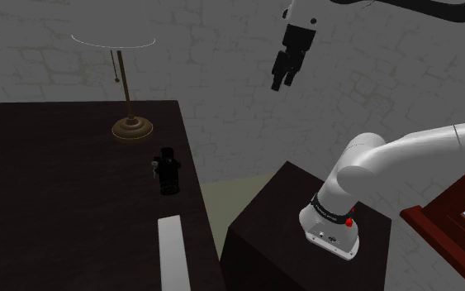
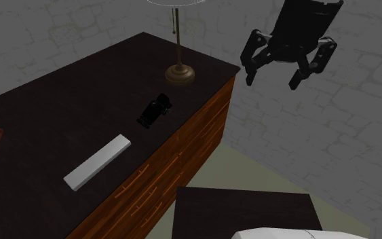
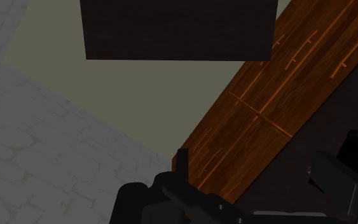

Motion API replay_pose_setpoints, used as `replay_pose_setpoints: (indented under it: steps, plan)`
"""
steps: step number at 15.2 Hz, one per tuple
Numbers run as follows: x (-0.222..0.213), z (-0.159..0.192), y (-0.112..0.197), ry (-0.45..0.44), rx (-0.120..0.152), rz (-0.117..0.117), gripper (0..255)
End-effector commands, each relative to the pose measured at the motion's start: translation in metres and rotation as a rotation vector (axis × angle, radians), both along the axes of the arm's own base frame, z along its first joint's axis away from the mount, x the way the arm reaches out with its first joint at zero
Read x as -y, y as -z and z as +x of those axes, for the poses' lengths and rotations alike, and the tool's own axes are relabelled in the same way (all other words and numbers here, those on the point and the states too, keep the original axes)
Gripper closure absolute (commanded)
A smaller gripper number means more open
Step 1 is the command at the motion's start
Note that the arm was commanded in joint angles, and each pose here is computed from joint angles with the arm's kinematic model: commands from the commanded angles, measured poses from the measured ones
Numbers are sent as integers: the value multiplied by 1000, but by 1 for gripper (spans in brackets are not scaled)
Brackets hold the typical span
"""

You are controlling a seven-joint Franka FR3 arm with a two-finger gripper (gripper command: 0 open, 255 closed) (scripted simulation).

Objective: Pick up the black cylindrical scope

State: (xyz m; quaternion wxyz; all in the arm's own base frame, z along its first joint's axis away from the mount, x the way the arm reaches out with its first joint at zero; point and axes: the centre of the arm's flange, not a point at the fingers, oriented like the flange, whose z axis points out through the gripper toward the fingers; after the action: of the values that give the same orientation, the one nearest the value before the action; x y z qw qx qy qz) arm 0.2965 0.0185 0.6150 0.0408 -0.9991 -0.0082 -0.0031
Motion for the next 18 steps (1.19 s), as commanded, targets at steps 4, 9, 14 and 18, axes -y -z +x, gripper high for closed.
replay_pose_setpoints:
  steps: [4, 9, 14, 18]
  plan:
    - [-29, 13, 21, 21, 8, 9, 0]
    - [-78, 35, 55, 55, 22, 24, 0]
    - [-126, 60, 88, 90, 35, 38, 0]
    - [-165, 81, 114, 118, 46, 50, 0]
